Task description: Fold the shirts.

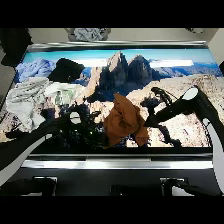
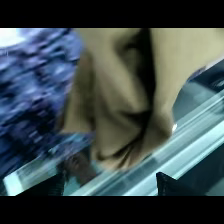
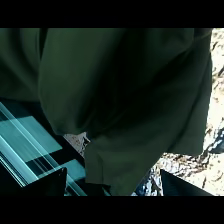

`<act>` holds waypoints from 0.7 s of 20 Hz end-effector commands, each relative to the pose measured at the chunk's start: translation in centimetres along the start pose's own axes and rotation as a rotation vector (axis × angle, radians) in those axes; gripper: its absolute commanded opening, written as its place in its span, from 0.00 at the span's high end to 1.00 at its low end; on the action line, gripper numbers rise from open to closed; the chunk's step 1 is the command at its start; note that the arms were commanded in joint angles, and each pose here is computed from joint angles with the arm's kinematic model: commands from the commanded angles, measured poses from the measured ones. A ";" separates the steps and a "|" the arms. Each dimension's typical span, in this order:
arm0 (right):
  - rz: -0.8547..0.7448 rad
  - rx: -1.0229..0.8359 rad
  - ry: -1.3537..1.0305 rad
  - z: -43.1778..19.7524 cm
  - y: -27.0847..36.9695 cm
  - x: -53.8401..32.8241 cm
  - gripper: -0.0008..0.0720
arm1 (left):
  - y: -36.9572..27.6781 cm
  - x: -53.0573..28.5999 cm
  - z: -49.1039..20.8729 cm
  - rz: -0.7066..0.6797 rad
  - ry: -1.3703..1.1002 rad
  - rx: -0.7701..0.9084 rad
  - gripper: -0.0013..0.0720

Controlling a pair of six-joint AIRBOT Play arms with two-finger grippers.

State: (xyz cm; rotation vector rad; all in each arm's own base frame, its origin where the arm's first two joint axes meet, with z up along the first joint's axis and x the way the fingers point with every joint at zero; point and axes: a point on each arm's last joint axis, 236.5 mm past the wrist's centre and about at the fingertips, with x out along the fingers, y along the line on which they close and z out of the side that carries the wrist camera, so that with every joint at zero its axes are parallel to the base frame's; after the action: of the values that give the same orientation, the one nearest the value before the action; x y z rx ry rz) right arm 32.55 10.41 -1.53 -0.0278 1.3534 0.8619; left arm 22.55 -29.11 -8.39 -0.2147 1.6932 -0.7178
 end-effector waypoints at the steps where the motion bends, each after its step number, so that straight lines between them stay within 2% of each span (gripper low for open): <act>1: -0.053 0.010 0.075 -2.6 -1.8 1.5 0.01 | -0.6 2.4 0.7 0.000 -0.073 0.000 0.09; 4: -0.059 0.056 0.115 -3.8 -2.5 2.5 0.02 | -0.8 2.6 1.1 -0.006 -0.092 -0.015 0.12; 6: -0.032 0.097 0.129 -4.6 -2.5 3.8 0.02 | -1.0 2.9 1.4 -0.024 -0.096 -0.036 0.34; 8: 0.030 0.140 0.124 -4.8 -1.7 5.2 0.02 | -0.9 3.4 1.4 -0.035 -0.088 -0.057 0.69; 9: 0.059 0.162 0.112 -4.7 -1.4 5.9 0.02 | -0.8 3.6 1.4 -0.035 -0.083 -0.062 0.84; 10: 0.078 0.187 0.094 -4.4 -1.3 6.6 0.03 | -0.8 3.6 1.3 -0.034 -0.083 -0.060 0.94; 11: 0.088 0.206 0.075 -4.0 -1.4 7.1 0.07 | -0.9 3.5 1.4 -0.036 -0.086 -0.058 0.94; 12: 0.096 0.223 0.057 -3.6 -1.5 7.5 0.17 | -1.1 3.2 1.6 -0.038 -0.091 -0.037 0.94; 13: 0.107 0.235 0.042 -3.2 -1.5 7.8 0.41 | -1.5 2.9 2.0 -0.041 -0.104 -0.015 0.94; 14: 0.107 0.238 0.029 -2.9 -1.6 7.8 0.93 | -1.8 2.3 2.5 -0.035 -0.121 0.014 0.94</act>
State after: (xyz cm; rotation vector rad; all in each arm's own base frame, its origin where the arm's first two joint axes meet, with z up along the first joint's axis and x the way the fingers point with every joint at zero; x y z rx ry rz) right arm 29.86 10.93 -9.18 0.1430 1.5161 0.7982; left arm 22.95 -32.11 -10.38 -0.2930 1.6202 -0.6973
